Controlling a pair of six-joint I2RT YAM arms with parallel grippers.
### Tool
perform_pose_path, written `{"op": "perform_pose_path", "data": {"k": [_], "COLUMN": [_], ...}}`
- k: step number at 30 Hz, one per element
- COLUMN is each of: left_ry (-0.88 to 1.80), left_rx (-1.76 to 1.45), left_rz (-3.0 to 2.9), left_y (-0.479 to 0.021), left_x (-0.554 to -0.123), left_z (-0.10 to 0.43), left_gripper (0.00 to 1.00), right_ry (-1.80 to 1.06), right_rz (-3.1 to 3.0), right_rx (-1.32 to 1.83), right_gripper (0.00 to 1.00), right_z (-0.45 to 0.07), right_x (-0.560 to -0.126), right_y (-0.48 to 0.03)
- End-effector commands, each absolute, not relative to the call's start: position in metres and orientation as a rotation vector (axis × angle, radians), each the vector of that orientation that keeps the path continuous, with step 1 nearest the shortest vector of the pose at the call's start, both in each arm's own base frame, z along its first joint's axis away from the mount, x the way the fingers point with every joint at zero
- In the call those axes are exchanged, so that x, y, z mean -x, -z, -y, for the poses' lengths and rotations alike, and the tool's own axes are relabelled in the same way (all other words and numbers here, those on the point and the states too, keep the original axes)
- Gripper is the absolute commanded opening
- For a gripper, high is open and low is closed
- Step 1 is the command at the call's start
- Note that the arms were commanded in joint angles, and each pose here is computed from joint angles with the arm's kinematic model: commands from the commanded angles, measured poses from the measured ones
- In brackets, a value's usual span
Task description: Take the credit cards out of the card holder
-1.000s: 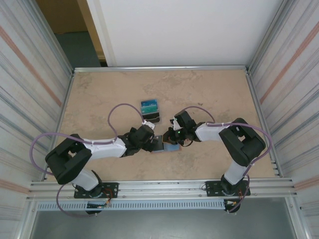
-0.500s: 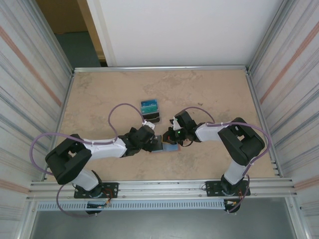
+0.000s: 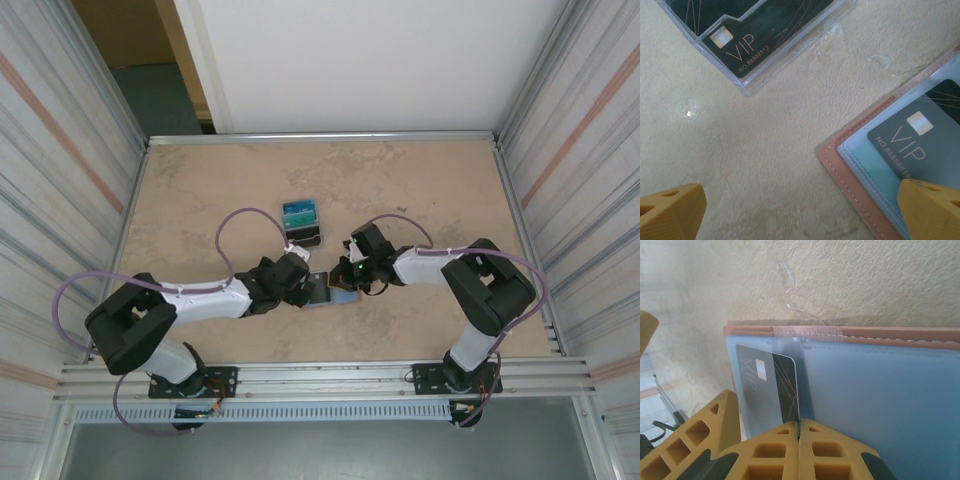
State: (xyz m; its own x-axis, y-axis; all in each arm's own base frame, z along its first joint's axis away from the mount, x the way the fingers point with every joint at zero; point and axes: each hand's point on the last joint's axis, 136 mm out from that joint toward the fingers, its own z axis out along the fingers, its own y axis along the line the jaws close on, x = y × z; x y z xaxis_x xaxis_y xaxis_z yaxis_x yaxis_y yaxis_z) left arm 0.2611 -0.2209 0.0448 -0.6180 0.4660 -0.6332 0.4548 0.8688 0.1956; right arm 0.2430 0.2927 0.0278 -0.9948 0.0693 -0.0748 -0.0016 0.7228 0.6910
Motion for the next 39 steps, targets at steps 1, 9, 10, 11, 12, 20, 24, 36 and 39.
{"op": "perform_pose_path", "data": {"k": [1,9,10,11,12,20,24,36,39], "left_ry": [-0.038,-0.017,-0.011,-0.003,0.003,0.046,0.054,-0.026,-0.045], "left_rx": [-0.638,-0.654,-0.659,-0.662,-0.664,-0.708,-0.738,-0.775,-0.770], "left_rz": [-2.317,-2.291,-2.285,-2.278,-2.272,-2.239,-2.235,-2.270,-2.282], "left_y": [-0.050,-0.058,-0.060,-0.063,-0.065,-0.071,-0.068,-0.053,-0.049], "left_x": [-0.261,-0.264,-0.264,-0.265,-0.266,-0.271,-0.273,-0.272,-0.271], "left_z": [0.218,0.224,0.225,0.227,0.229,0.245,0.253,0.253,0.250], "left_gripper": [0.99,0.99,0.99,0.99,0.99,0.99,0.99,0.99,0.99], "right_ry": [-1.067,-1.027,-1.026,-1.024,-1.022,-1.029,-1.034,-1.036,-1.034], "right_rz": [-2.825,-2.821,-2.822,-2.820,-2.824,-2.819,-2.819,-2.818,-2.818], "right_rx": [-0.040,-0.038,-0.034,-0.034,-0.032,-0.028,-0.028,-0.032,-0.040], "right_gripper": [0.00,0.00,0.00,0.00,0.00,0.00,0.00,0.00,0.00], "right_z": [-0.282,-0.272,-0.272,-0.271,-0.272,-0.273,-0.274,-0.273,-0.272], "right_x": [-0.245,-0.248,-0.248,-0.249,-0.249,-0.251,-0.251,-0.250,-0.250], "right_y": [-0.032,-0.037,-0.037,-0.038,-0.037,-0.039,-0.040,-0.040,-0.040]}}
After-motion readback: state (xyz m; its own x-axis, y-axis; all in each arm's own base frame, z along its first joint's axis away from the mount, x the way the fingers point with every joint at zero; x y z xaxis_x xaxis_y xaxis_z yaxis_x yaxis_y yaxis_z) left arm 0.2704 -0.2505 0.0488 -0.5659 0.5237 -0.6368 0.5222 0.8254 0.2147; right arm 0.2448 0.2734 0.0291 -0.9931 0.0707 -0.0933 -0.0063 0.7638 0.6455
